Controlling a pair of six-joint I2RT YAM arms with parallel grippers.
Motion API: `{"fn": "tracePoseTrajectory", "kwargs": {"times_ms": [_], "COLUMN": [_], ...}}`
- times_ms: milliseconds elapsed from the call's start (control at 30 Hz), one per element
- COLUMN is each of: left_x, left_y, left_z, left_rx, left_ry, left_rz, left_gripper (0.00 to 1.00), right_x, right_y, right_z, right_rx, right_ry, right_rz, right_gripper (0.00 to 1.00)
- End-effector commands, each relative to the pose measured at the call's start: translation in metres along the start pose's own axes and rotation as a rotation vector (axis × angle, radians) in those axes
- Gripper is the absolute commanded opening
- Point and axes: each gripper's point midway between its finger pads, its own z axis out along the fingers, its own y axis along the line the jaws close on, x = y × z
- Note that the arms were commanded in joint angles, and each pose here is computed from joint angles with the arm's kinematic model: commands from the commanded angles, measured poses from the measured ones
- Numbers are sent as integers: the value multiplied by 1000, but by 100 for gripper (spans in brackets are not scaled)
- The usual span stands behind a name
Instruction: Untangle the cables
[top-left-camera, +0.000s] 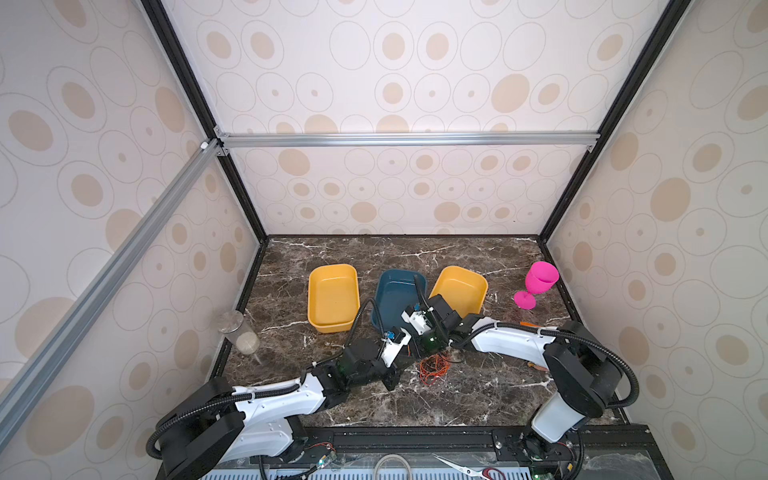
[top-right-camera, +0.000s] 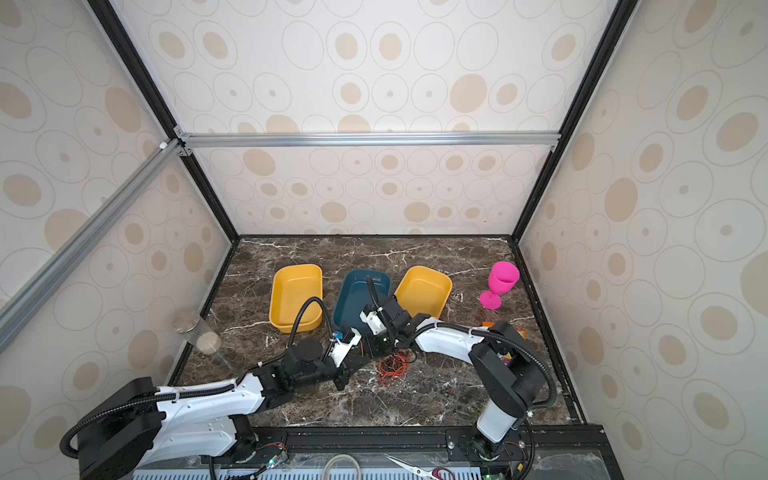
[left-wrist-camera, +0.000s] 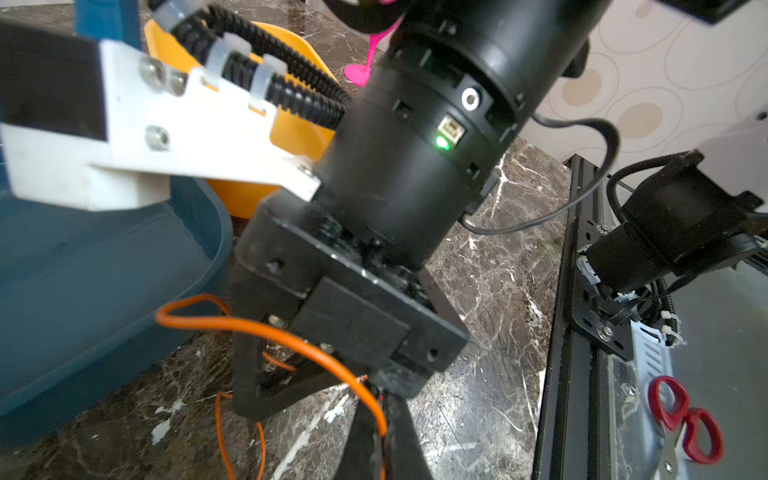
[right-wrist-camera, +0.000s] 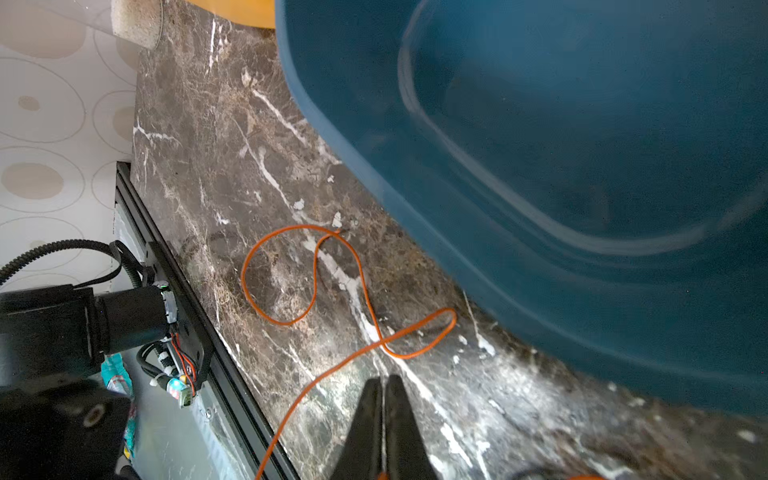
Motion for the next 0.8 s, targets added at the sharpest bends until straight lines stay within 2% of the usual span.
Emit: {"fn": "tracePoseTrajectory", "kwargs": {"times_ms": [0, 200, 267, 333, 500, 567, 767], "left_x": [-12, -20, -27, -34, -51, -50, -53], "left_y": [2, 16, 24, 33, 52, 61, 93], "left_z": [-4, -13, -20, -28, -51, -60, -88], "left_rx": [-25, -122, -180, -241, -360, -404, -557], "left_ry": [-32, -58, -80, -106, -183, -180, -218], "left_rz": [11, 0, -6, -18, -57, -77, -169], "left_gripper": [0, 0, 0, 0, 0, 0, 0], "right_x": [3, 5, 7, 8, 22, 31, 52], "right_y": [-1, -9, -16, -23, -41, -48, -71], "right_z": [-7, -12, -17, -21, -24, -24, -30], "right_rx": [8, 47, 83, 115, 167, 191, 285], "right_ry": [-5, -3, -11, -21, -10, 5, 29], "right_rz": [-9, -10, -12, -10, 20, 30, 36], "right_gripper": [10, 21, 35, 43, 45, 46, 56]}}
